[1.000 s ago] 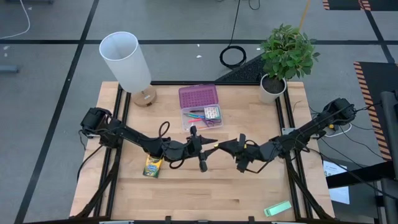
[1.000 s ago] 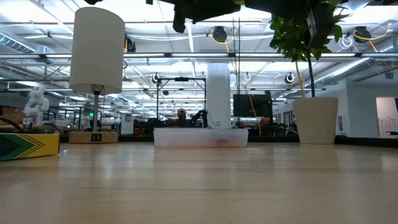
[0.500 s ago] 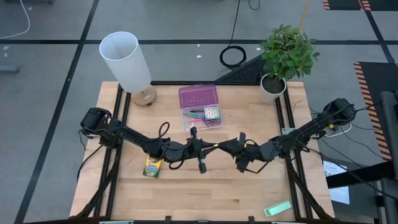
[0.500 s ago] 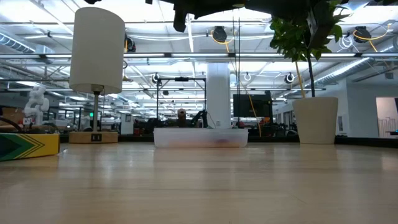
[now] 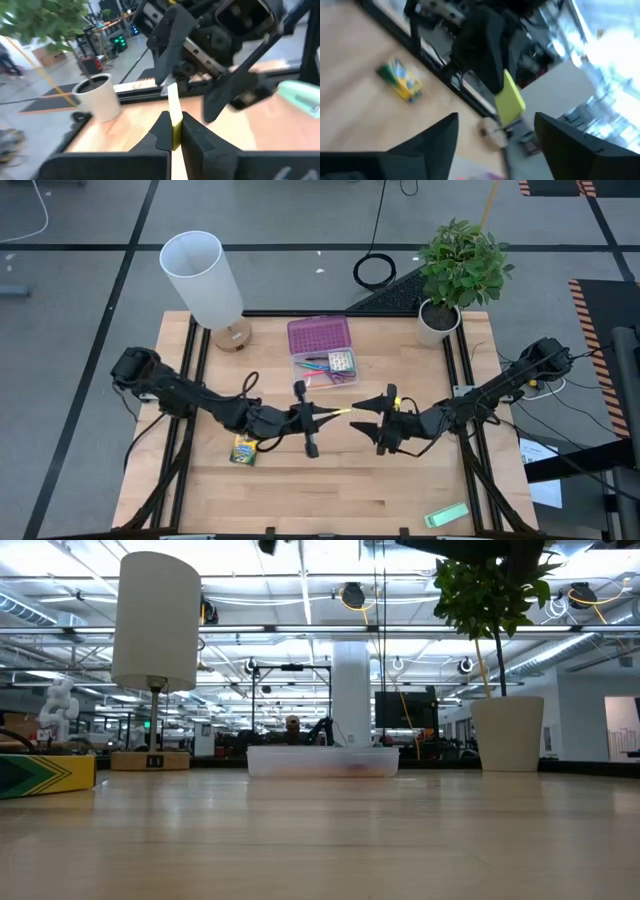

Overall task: Pack school essentials
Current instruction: Put the yellow eraser into the purple supply box

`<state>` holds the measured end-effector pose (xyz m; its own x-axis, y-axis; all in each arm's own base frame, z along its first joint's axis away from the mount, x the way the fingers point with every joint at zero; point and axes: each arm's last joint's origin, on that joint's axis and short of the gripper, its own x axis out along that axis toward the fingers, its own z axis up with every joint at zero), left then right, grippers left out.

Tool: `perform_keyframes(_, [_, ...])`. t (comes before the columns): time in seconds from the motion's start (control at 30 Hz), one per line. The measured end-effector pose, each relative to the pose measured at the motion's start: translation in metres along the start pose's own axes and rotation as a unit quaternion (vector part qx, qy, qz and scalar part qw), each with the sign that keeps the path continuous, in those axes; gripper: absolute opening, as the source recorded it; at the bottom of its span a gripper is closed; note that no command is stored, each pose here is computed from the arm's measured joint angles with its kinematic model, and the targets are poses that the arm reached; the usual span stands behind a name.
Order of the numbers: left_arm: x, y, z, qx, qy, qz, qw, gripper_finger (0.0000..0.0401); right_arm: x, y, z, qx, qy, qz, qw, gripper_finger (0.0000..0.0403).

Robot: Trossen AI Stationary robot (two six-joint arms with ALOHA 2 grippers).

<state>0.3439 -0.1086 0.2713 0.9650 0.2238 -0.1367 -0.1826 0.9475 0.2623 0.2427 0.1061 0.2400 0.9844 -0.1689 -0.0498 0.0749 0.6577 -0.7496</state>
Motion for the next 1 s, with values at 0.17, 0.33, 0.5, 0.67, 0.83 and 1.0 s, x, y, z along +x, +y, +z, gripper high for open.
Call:
perform_keyframes(0.17, [-0.024, -0.003, 0.01, 0.063, 0.028, 0.001, 0.998, 0.0026, 0.0, 0.0, 0.0, 0.207, 0.001, -0.001, 0.978, 0.0289])
perform_keyframes(0.33, [-0.045, -0.021, 0.011, 0.159, 0.041, -0.044, 0.985, 0.0028, 0.004, -0.005, -0.005, 0.388, 0.007, -0.016, 0.922, 0.0292])
perform_keyframes(0.5, [-0.059, -0.037, 0.007, 0.298, 0.051, -0.071, 0.95, 0.0029, 0.01, -0.01, -0.012, 0.526, 0.011, -0.023, 0.85, 0.0284])
perform_keyframes(0.67, [-0.069, -0.046, 0.002, 0.425, 0.063, -0.07, 0.9, 0.003, 0.014, -0.011, -0.016, 0.594, 0.003, 0.031, 0.804, 0.0282])
perform_keyframes(0.83, [-0.074, -0.049, 0.0, 0.516, 0.072, -0.062, 0.852, 0.003, 0.014, -0.013, -0.016, 0.64, -0.018, 0.07, 0.765, 0.0281])
perform_keyframes(1.0, [-0.078, -0.053, 0.001, 0.587, 0.062, -0.067, 0.804, 0.003, 0.014, -0.012, -0.014, 0.664, -0.048, 0.093, 0.741, 0.0281])
